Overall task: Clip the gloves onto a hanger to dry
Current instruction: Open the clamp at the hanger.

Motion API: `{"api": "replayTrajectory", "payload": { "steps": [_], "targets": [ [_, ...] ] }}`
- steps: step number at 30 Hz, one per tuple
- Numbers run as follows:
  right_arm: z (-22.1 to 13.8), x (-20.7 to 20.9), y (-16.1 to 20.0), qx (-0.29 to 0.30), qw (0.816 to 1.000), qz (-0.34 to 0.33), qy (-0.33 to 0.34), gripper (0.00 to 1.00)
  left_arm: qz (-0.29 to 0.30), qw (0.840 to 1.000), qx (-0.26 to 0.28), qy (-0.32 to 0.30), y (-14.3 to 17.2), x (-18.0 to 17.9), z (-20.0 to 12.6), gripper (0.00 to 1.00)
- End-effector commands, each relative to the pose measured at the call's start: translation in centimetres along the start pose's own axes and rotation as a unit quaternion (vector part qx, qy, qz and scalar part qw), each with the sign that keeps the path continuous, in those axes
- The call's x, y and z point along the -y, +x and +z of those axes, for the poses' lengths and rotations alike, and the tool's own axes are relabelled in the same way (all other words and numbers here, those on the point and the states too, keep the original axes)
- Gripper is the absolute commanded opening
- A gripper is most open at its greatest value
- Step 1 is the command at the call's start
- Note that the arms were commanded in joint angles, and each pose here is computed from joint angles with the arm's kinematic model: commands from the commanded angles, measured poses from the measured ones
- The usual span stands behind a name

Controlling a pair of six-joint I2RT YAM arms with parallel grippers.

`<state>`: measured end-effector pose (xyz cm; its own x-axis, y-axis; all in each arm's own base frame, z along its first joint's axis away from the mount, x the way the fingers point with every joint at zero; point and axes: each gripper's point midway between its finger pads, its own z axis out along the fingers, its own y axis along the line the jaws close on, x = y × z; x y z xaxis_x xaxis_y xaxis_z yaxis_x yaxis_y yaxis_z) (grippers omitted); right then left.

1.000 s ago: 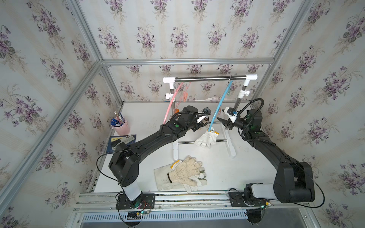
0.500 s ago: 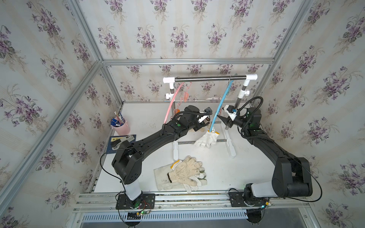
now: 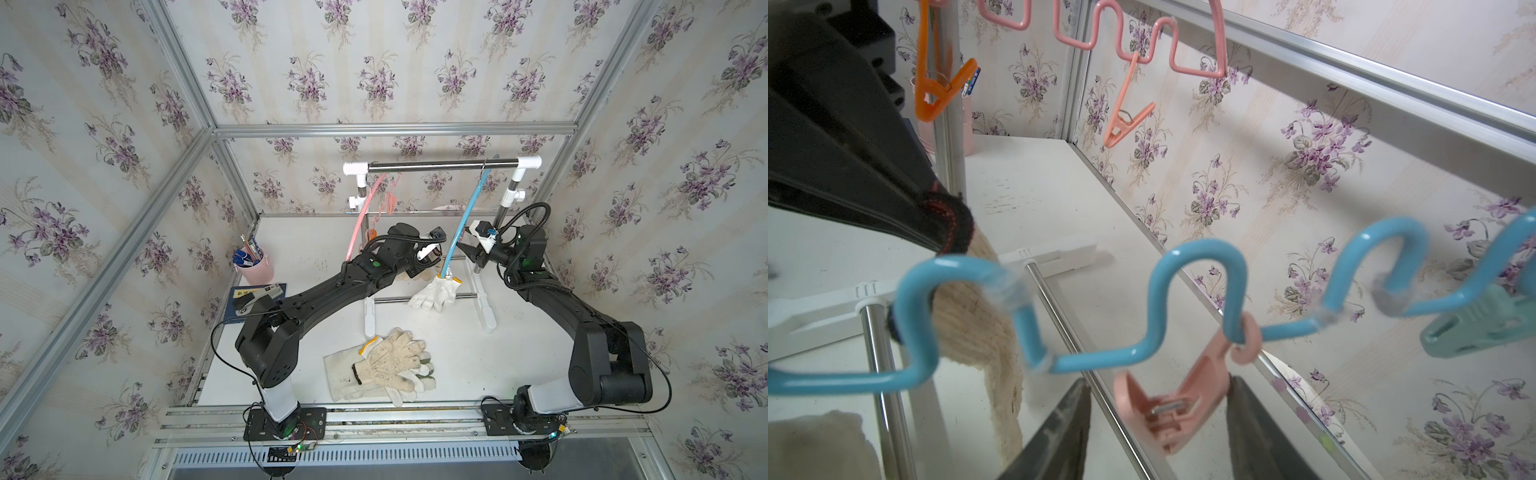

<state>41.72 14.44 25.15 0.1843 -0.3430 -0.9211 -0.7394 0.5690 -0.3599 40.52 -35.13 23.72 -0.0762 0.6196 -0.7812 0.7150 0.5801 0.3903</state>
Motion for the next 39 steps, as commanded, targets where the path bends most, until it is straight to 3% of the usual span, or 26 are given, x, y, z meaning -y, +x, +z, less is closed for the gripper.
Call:
{"api": "replayTrajectory", "payload": {
  "steps": [1,39],
  "targets": [
    [0.23,0.58,-0.9,0.017,1.0,-0.011,0.006,0.53,-0.008,1.0,0.016,-0.004,-0.79,-0.32,0.04,0.0],
    [0.38,0.3,-1.77,0.036,0.999,0.001,-0.012,0.29,-0.014,1.0,0.011,-0.009,-0.66,-0.48,0.07,0.0]
  ]
}}
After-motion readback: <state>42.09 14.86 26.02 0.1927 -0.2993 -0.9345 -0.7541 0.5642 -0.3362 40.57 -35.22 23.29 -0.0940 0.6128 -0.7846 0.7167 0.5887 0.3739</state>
